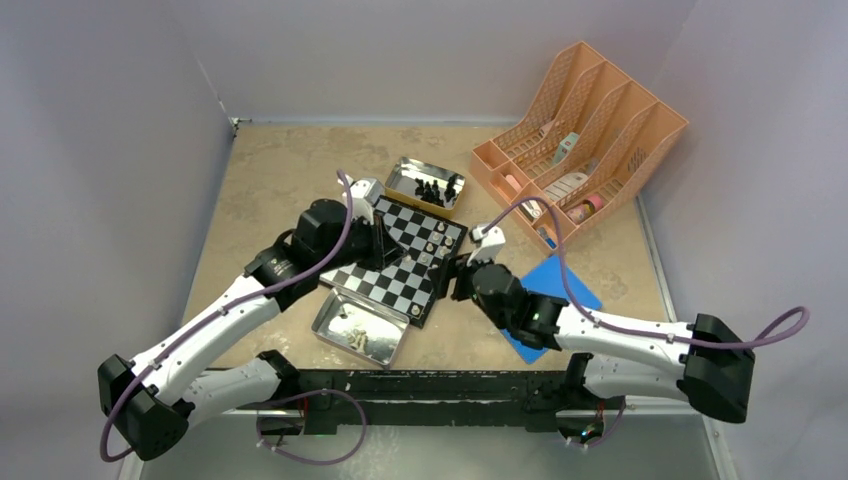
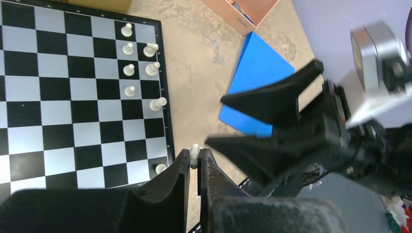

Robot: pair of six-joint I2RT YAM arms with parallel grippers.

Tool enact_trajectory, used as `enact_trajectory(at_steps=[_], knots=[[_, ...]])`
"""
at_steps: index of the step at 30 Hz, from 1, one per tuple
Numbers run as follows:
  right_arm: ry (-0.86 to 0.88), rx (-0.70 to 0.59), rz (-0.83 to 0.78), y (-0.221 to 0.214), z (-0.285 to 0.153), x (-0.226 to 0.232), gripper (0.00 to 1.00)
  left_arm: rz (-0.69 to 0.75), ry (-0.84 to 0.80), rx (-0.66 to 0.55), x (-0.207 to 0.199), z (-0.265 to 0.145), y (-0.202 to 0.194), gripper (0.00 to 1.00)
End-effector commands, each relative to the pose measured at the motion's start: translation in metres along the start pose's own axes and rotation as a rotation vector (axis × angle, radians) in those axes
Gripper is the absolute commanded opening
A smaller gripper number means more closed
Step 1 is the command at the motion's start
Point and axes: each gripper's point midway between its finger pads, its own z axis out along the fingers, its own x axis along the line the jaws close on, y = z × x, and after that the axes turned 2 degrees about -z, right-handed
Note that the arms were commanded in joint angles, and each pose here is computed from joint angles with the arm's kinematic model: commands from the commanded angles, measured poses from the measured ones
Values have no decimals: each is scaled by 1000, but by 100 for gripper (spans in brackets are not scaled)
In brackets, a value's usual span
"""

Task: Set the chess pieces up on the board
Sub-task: Place the chess piece on the chessboard.

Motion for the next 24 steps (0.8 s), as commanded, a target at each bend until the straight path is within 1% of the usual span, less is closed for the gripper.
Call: enact_trajectory(at_steps=[1,5,9,11,15,18,21,24], knots=[[-44,8,132,22,15,-26,72,46,46,-46,7,7,14,0],[-92,8,186,31,23,-57,72,59,68,0,15,23,1,0],[-150,-17,207,37,28,-83,72,113,128,16,11,45,-12,0],[-154,-16,204,39,31,-89,73,131,166,28,14,57,-19,0],[-164,-20,214,42,33,-97,73,138,192,56,21,75,-35,0],[-173,-29,223,41,33,-101,73,141,220,48,29,81,-45,0],[-177,-41,225,40,32,-104,73,146,232,12,38,84,-52,1],[-172,-42,224,39,32,-104,73,173,211,-23,40,87,-56,1]])
